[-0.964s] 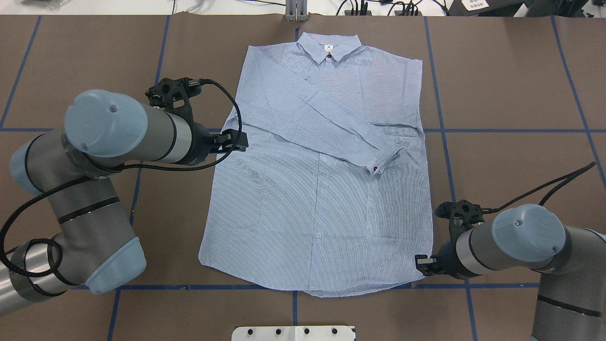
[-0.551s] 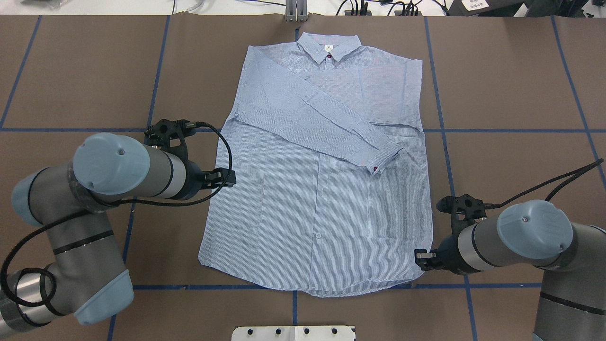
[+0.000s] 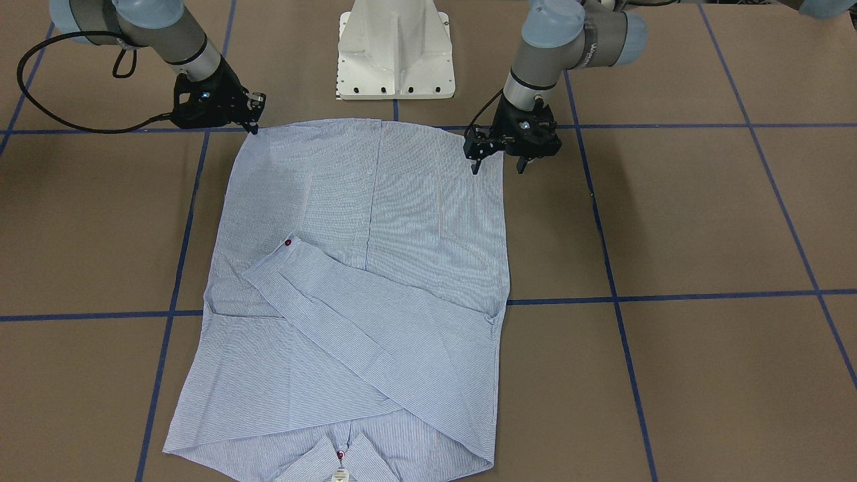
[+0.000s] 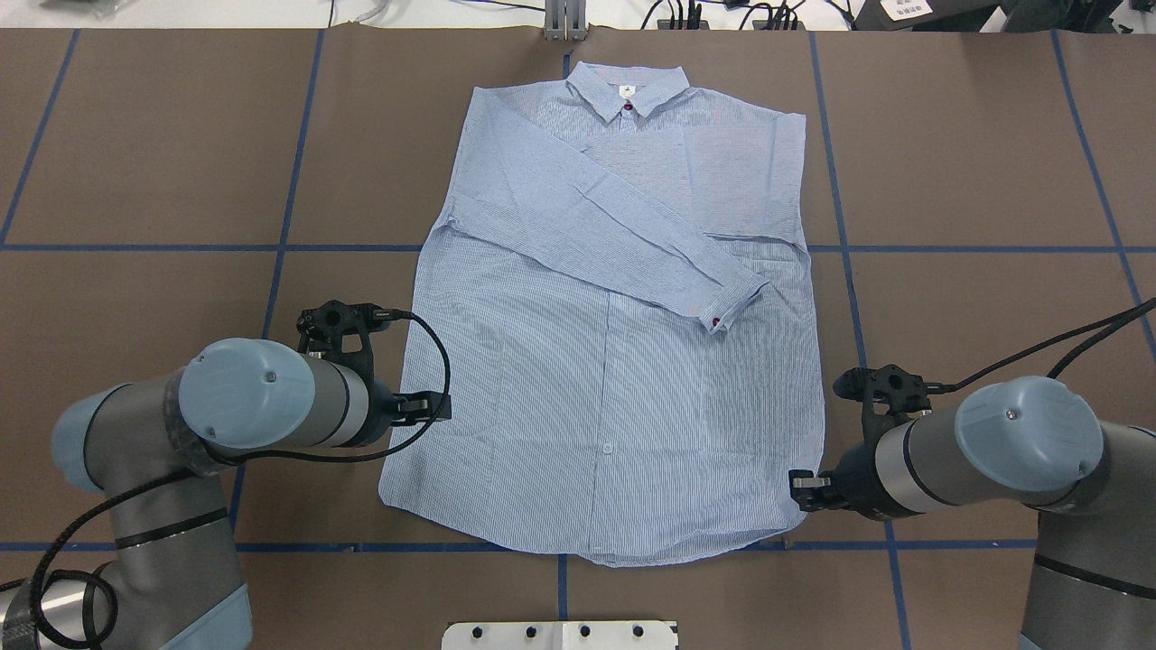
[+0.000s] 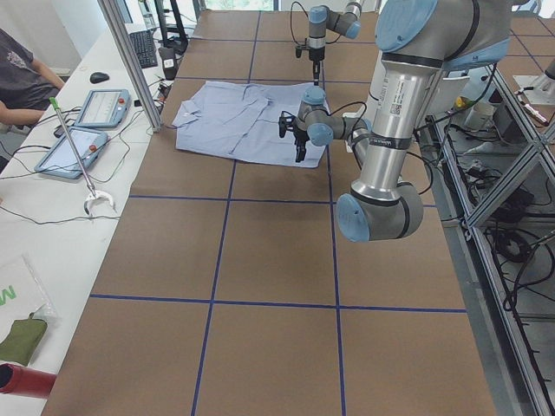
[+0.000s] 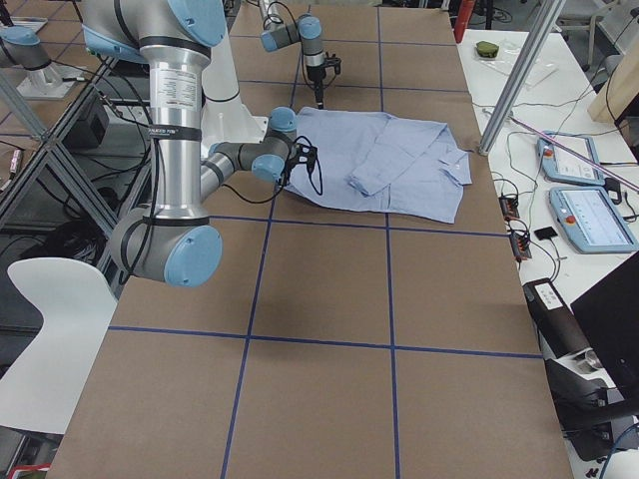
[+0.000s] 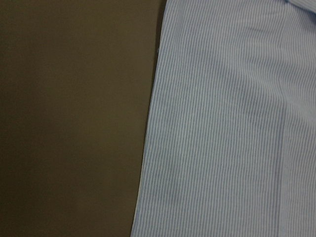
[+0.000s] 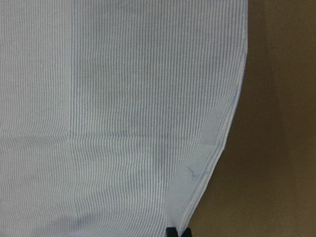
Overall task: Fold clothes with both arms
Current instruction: 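Lower the left gripper to the other hem corner while the right gripper holds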
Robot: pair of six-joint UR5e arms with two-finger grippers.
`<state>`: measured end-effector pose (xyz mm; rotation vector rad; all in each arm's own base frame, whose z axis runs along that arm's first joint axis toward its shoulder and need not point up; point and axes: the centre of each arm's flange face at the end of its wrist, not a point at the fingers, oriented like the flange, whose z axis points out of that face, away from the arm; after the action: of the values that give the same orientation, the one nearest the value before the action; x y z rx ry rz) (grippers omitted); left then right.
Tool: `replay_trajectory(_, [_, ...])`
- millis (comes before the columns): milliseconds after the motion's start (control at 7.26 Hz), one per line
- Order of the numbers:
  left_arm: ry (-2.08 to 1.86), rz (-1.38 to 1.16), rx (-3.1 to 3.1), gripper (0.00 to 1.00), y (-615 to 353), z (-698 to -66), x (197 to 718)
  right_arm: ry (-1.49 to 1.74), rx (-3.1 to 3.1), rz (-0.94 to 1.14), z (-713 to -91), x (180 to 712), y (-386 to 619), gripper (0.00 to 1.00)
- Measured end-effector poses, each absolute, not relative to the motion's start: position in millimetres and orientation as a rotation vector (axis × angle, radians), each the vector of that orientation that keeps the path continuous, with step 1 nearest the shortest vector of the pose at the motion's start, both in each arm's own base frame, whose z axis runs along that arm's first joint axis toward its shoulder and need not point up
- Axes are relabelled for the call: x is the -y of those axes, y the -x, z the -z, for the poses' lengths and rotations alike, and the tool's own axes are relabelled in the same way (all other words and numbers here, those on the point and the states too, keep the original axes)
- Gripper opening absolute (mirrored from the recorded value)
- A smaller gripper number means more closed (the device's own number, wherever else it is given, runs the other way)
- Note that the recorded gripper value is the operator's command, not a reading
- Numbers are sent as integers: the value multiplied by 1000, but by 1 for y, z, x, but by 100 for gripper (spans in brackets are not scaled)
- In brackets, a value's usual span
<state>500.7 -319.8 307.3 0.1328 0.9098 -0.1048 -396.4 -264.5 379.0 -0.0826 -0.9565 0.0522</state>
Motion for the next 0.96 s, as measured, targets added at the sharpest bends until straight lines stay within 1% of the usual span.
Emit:
replay_trajectory(413, [-146, 53, -894, 94, -509, -313, 306, 79, 962, -55, -376, 266, 394, 0])
replay_trajectory(689, [-137, 46, -875, 90, -512, -323, 302, 78, 965, -56, -375, 266, 393, 0])
replay_trajectory(964, [-124, 46, -857, 83, -518, -331, 300, 79, 971, -58, -373, 268, 391, 0])
